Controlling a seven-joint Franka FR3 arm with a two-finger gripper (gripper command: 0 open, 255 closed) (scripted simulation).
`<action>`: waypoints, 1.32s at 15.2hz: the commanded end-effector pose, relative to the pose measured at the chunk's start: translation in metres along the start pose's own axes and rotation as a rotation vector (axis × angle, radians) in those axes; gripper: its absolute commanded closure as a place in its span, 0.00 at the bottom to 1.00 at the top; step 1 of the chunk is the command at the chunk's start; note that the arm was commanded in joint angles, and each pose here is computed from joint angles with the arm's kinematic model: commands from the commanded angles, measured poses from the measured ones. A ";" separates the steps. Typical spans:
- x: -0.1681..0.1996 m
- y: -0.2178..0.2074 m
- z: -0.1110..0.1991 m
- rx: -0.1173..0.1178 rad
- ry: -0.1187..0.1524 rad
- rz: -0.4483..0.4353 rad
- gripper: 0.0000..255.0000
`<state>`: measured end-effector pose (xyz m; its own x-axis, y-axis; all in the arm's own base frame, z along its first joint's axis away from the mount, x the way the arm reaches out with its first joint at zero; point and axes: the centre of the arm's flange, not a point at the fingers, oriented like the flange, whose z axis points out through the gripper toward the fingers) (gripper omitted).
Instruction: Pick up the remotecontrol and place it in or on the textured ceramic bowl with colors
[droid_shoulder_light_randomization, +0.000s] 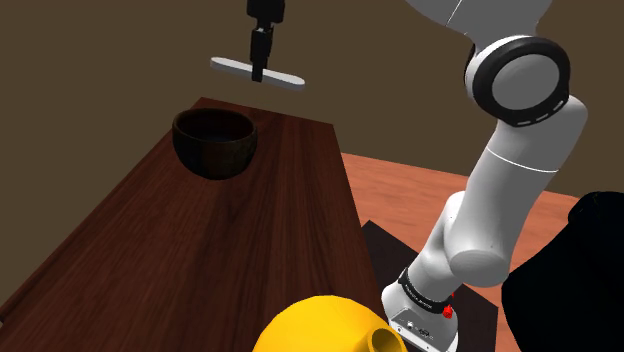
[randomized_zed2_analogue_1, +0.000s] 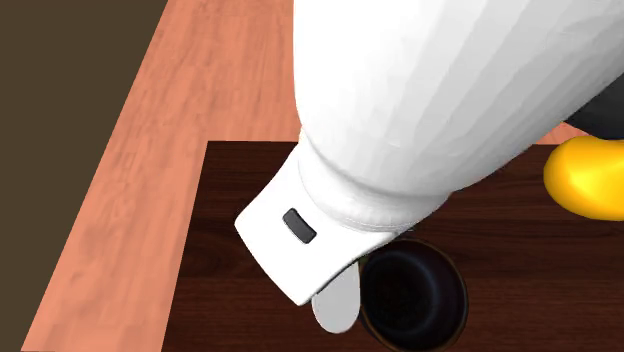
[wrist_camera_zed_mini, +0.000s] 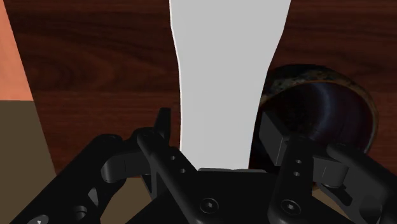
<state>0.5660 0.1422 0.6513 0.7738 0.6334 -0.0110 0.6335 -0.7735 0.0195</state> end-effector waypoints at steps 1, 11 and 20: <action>0.012 -0.023 -0.001 0.000 0.000 0.002 1.00; 0.054 -0.122 -0.001 0.000 0.000 0.002 1.00; 0.055 -0.123 0.047 0.000 0.000 0.002 1.00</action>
<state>0.5310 0.2699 0.6069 0.7750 0.6318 -0.0117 0.6319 -0.7748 0.0195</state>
